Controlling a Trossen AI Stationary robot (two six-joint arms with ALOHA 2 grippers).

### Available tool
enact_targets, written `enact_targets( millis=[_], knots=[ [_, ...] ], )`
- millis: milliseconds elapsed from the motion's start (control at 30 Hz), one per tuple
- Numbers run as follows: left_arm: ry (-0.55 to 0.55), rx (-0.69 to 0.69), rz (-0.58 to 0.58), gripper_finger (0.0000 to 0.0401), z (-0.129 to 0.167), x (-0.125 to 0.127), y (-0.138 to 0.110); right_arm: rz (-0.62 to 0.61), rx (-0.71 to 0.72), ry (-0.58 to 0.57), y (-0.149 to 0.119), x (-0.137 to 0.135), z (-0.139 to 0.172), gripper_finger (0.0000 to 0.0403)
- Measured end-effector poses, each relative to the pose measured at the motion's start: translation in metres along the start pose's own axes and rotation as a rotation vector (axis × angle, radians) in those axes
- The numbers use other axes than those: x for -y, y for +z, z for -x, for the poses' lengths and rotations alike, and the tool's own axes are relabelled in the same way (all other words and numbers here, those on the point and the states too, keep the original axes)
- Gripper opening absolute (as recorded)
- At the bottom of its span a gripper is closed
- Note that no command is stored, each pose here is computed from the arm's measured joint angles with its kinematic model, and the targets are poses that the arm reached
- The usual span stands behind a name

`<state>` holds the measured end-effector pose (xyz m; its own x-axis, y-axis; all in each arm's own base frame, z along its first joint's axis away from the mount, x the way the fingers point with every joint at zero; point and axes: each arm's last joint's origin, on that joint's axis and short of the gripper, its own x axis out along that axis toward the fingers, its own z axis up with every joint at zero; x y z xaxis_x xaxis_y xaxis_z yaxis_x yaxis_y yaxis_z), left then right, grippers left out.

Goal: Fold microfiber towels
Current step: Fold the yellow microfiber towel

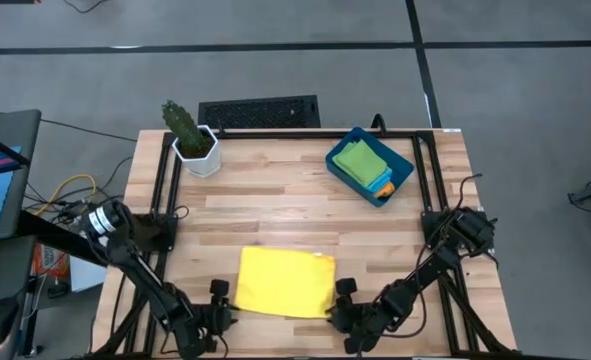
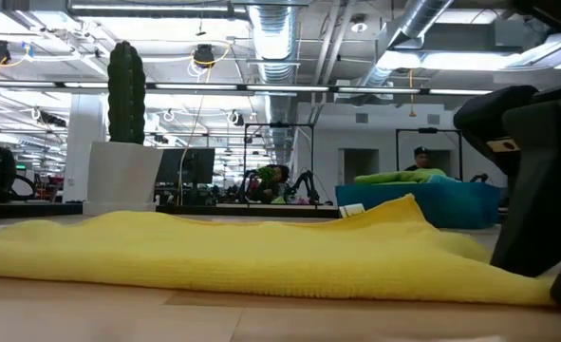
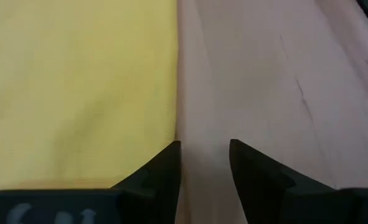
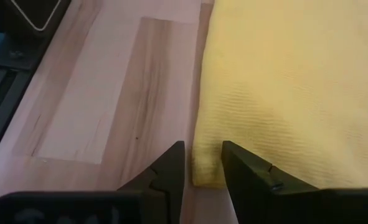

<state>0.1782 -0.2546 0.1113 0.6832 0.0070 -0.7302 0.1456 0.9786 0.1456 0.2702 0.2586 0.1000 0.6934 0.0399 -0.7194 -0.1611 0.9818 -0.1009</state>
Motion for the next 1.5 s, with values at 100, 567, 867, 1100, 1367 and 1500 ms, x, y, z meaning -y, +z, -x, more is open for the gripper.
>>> enact_targets(
  millis=[100,567,867,1100,1367,1500],
  knots=[
    [0.068,0.003,-0.019,0.013,-0.005,-0.001,-0.006,-0.006,-0.005,0.006,0.001,0.002,-0.001,0.0132],
    [0.153,0.037,-0.06,0.013,0.018,-0.003,0.011,-0.016,-0.017,0.027,0.001,0.002,-0.001,0.0129],
    [0.132,0.06,-0.02,0.013,0.0,-0.018,-0.01,-0.028,-0.019,0.029,0.001,0.002,-0.001,0.0128],
    [0.042,0.048,0.006,0.013,-0.005,-0.02,-0.014,-0.04,-0.02,0.03,0.001,0.002,-0.001,0.0128],
    [0.046,0.011,0.006,0.012,-0.006,-0.024,-0.014,-0.052,-0.033,0.026,0.0,0.002,-0.001,0.0121],
    [0.029,-0.017,-0.002,0.0077,-0.01,-0.028,-0.011,-0.074,-0.056,0.015,-0.001,0.004,0.0,0.0099]
  ],
)
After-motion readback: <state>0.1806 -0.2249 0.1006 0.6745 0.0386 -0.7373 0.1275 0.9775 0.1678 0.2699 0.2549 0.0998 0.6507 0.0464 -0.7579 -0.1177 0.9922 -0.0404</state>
